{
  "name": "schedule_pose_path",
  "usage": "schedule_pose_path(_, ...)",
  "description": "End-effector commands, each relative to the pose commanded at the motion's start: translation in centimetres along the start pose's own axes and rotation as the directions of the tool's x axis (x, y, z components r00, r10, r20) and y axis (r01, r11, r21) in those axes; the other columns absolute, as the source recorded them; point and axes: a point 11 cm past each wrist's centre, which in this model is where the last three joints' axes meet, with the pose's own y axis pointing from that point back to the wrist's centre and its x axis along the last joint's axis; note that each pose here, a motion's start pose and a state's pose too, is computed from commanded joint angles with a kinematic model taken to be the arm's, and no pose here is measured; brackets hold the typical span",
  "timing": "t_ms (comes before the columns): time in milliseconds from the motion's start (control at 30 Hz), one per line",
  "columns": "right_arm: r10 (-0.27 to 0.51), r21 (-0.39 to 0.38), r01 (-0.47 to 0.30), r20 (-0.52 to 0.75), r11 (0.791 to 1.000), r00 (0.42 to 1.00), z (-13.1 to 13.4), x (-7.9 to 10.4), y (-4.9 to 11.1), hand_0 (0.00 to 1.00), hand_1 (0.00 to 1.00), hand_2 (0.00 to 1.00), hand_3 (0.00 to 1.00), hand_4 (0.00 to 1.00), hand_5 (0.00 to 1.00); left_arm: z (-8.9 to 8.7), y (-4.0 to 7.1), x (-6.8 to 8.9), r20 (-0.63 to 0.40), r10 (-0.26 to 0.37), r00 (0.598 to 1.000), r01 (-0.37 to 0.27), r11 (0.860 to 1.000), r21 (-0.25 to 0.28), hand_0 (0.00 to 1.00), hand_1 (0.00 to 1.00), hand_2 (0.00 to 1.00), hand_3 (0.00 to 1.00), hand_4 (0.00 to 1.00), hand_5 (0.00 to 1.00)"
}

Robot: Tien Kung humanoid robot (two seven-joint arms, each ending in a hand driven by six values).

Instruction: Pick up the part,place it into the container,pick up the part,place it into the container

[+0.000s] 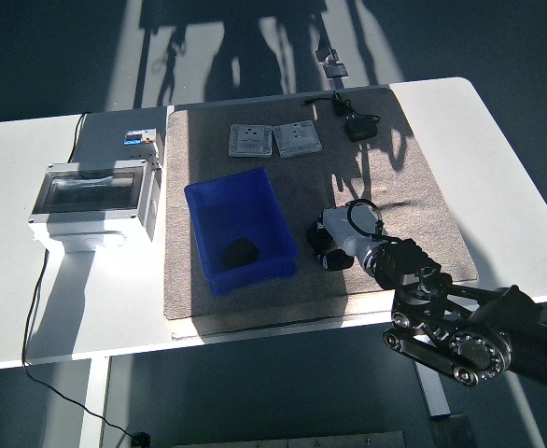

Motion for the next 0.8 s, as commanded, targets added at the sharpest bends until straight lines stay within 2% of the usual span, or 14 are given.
schedule_pose_path(33, 0.002, 0.001, -0.002, 0.001, 1.0, 1.0, 0.0, 0.0, 0.0, 0.908, 0.728, 0.659, 0.521, 0.379, 0.022, 0.0, 0.0, 0.0, 0.0, 0.0, 1.0, 0.0, 1.0, 0.0, 0.675, 0.573, 0.442, 0.568, 0.623, 0.849)
schedule_pose_path(67, 0.005, 0.002, -0.005, 0.003, 1.0, 1.0, 0.0, 0.1, 0.0, 0.909, 0.723, 0.644, 0.474, 0.328, 0.058, 0.0, 0.0, 0.0, 0.001, 0.0, 1.0, 0.0, 1.0, 0.001, 0.675, 0.573, 0.441, 0.567, 0.624, 0.851)
schedule_pose_path(233, 0.042, 0.006, -0.042, 0.022, 0.999, 0.999, 0.1, 0.7, -0.1, 0.909, 0.723, 0.644, 0.474, 0.328, 0.058, -0.1, 0.0, 0.0, 0.002, 0.0, 1.0, 0.0, 1.0, 0.002, 0.675, 0.573, 0.441, 0.567, 0.624, 0.851)
schedule_pose_path(267, 0.051, 0.007, -0.051, 0.027, 0.999, 0.998, 0.2, 0.9, -0.1, 0.889, 0.695, 0.625, 0.448, 0.319, 0.074, -0.1, 0.0, 0.0, 0.002, 0.0, 1.0, 0.0, 1.0, 0.002, 0.675, 0.574, 0.441, 0.567, 0.624, 0.852)
schedule_pose_path(433, 0.135, 0.008, -0.136, 0.069, 0.991, 0.988, 0.6, 2.9, -0.1, 0.889, 0.695, 0.625, 0.448, 0.319, 0.074, -0.1, 0.0, 0.0, 0.0, 0.0, 1.0, 0.0, 1.0, 0.002, 0.675, 0.574, 0.441, 0.567, 0.624, 0.852)
schedule_pose_path(667, 0.277, 0.028, -0.288, 0.196, 0.957, 0.941, 0.6, 6.6, -0.2, 0.869, 0.664, 0.62, 0.443, 0.294, 0.085, -0.1, 0.0, 0.2, -0.002, 0.004, 1.0, -0.004, 1.0, 0.003, 0.676, 0.574, 0.441, 0.564, 0.624, 0.851)
schedule_pose_path(800, 0.305, 0.094, -0.342, 0.279, 0.935, 0.91, -1.5, 7.6, -0.1, 0.869, 0.664, 0.62, 0.443, 0.294, 0.085, -0.1, 0.0, 0.4, -0.002, 0.007, 1.0, -0.007, 1.0, 0.003, 0.676, 0.574, 0.441, 0.564, 0.624, 0.851)
